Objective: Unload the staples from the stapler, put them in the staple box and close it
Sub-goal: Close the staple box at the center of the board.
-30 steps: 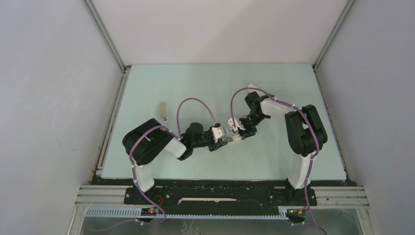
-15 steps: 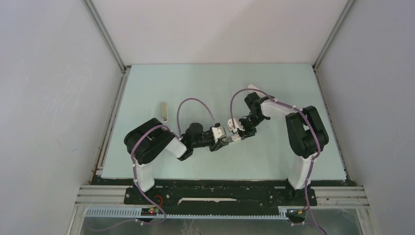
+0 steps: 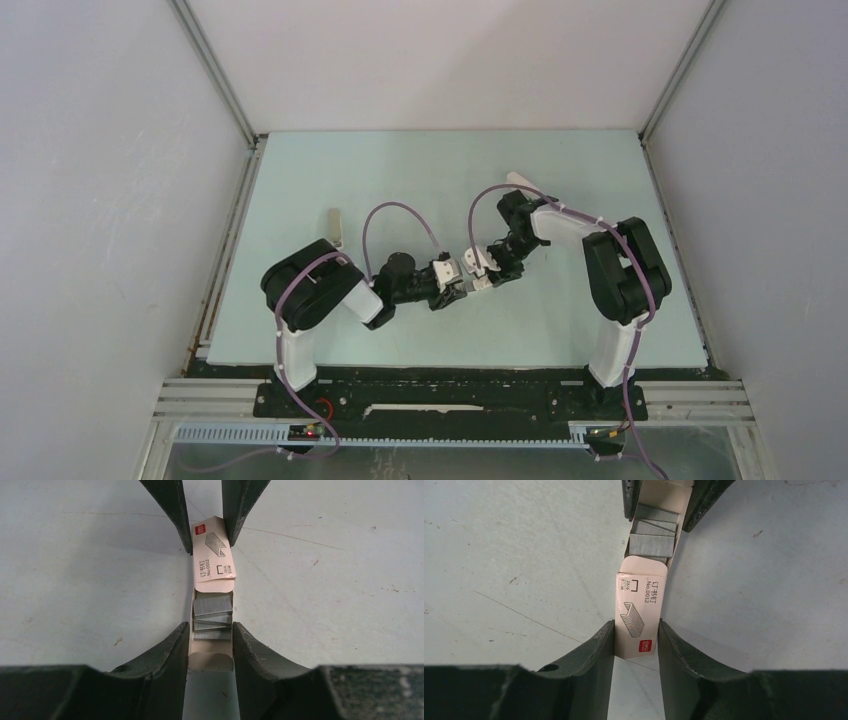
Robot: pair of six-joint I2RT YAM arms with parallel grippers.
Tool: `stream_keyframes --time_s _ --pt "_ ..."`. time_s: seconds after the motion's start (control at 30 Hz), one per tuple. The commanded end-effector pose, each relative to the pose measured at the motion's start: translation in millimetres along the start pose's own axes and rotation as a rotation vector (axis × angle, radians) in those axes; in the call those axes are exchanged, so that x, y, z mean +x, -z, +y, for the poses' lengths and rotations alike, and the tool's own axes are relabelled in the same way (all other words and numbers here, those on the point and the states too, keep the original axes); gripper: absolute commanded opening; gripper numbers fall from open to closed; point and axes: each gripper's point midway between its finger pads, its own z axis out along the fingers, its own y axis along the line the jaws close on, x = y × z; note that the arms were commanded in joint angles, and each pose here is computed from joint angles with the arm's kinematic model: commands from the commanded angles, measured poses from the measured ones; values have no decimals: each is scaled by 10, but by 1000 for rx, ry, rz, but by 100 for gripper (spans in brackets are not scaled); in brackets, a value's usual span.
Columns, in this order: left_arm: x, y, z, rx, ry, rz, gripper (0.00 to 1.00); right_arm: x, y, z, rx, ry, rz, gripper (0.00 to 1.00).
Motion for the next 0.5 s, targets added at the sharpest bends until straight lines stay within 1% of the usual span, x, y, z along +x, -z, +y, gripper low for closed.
stream_keyframes --time_s 0.0,0.47 --pt "-33 -5 82 -53 -7 -20 42 -76 24 118 -36 30 24 45" --pt "-28 -23 81 -81 22 -13 40 -142 -2 87 -25 9 39 45"
